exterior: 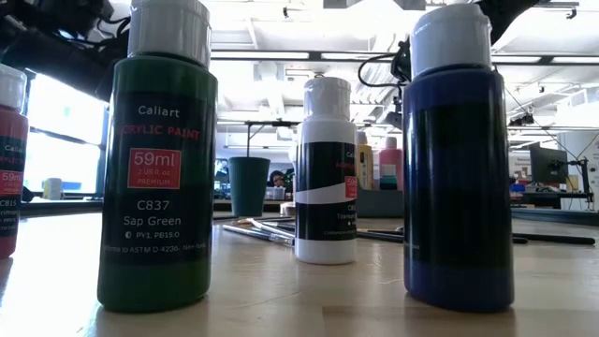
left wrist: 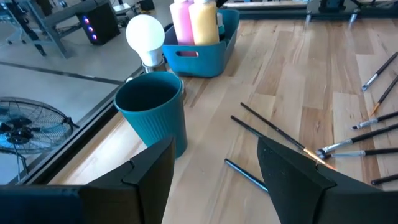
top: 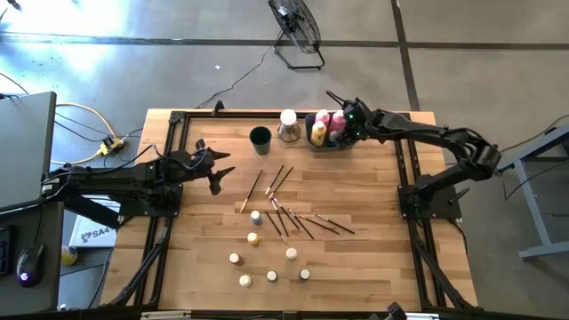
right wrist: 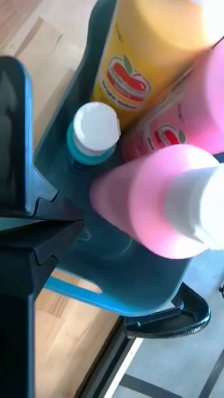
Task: Pick & Place Paint Supplies
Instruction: Adjust the large pink paint bottle into the blue bin
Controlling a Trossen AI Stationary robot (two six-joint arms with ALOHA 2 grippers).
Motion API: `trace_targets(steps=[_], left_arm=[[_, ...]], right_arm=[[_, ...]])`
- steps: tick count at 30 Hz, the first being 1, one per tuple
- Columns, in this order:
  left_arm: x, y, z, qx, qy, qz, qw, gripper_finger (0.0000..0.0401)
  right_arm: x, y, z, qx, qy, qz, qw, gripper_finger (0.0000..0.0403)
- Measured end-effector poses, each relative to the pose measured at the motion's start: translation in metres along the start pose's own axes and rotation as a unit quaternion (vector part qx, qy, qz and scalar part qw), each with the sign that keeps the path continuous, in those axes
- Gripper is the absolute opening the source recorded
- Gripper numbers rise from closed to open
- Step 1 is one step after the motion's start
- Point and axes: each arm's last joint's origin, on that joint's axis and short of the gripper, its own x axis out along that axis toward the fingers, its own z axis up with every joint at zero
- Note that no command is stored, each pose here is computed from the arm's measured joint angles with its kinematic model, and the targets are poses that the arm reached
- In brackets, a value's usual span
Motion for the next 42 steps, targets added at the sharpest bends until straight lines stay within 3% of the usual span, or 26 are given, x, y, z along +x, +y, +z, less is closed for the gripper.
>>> trace_targets(steps=[9, 20, 29, 42], left_arm=[[0.000, 0.000, 0.000, -0.007, 0.000, 0.000, 1.000, 0.0225], [0.000, 0.000, 0.000, -0.011, 0.000, 0.000, 1.000, 0.0225], [0.000, 0.000, 0.000, -0.012, 0.000, 0.000, 1.000, 0.0225], [0.000, 0.000, 0.000, -0.012, 0.000, 0.000, 1.000, 0.0225]], right_arm=[[0.005, 0.001, -0.001, -0.007, 0.007, -0.009, 1.000, 0.0002], [0.034, 0.009, 0.001, -0.022, -0.003, -0.014, 1.000, 0.0002], [0.035, 0.007, 0.002, -0.028, -0.013, -0.041, 0.999, 0.0002], [0.035, 0.011, 0.010, -0.039, -0.048, -0.005, 0.998, 0.0002]])
